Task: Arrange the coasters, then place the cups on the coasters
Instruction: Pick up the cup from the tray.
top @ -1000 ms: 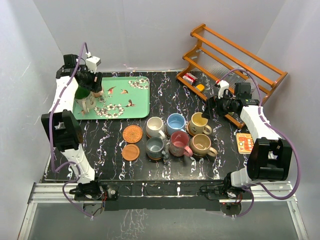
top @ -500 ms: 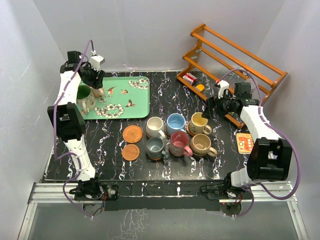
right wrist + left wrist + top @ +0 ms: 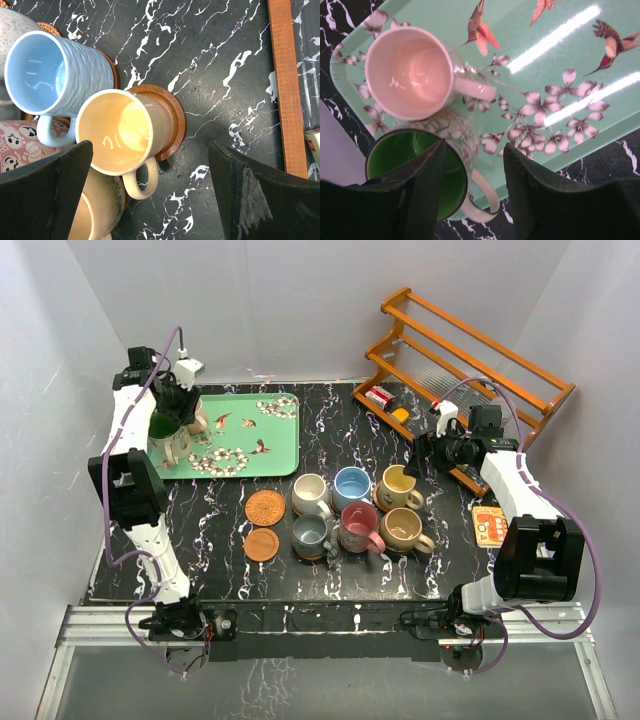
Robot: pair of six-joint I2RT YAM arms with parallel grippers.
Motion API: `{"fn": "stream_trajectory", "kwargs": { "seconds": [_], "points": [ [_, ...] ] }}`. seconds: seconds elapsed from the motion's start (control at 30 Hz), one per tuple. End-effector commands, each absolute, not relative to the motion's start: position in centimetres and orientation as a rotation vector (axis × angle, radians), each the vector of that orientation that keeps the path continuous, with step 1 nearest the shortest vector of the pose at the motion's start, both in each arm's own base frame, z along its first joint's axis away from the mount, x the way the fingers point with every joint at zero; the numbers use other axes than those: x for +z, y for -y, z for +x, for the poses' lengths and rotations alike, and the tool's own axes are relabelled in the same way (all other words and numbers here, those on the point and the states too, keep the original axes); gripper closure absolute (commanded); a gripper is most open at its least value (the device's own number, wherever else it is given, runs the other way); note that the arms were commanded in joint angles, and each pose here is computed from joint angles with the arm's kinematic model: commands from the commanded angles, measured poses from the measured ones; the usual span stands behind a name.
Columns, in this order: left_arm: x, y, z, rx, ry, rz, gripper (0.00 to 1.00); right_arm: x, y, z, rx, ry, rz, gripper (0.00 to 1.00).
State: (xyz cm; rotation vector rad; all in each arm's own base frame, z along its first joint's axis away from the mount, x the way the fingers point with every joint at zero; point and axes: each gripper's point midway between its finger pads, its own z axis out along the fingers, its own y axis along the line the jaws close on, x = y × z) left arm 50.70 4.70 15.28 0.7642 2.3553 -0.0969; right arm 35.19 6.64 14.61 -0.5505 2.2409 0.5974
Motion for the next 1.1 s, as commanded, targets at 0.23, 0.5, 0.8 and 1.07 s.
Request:
{"fn": "stream_trajectory", "kwargs": {
  "seconds": [0.23, 0.5, 0.8, 1.07],
  "points": [
    [15.8, -8.6, 46.8, -0.069, -2.438, 0.856, 0.50, 17.5, -6.5, 36.8, 0.562, -2.148, -0.563, 0.02],
    [13.7, -8.9, 48.8, -0.093, -2.445, 0.873, 0.54, 17.2, -6.4, 36.9, 0.559, -2.156, -0.558, 0.02],
    [13.0, -8.0, 48.5, -0.174, -2.466, 0.859, 0.74, 17.1, -6.4, 36.9, 0.559, -2.161, -0.557, 0.02],
    [12.0, -7.4, 47.1, -0.213, -2.507, 0.833, 0.81, 17.3, -6.5, 36.8, 0.560, -2.154, -0.560, 0.02]
  ]
}}
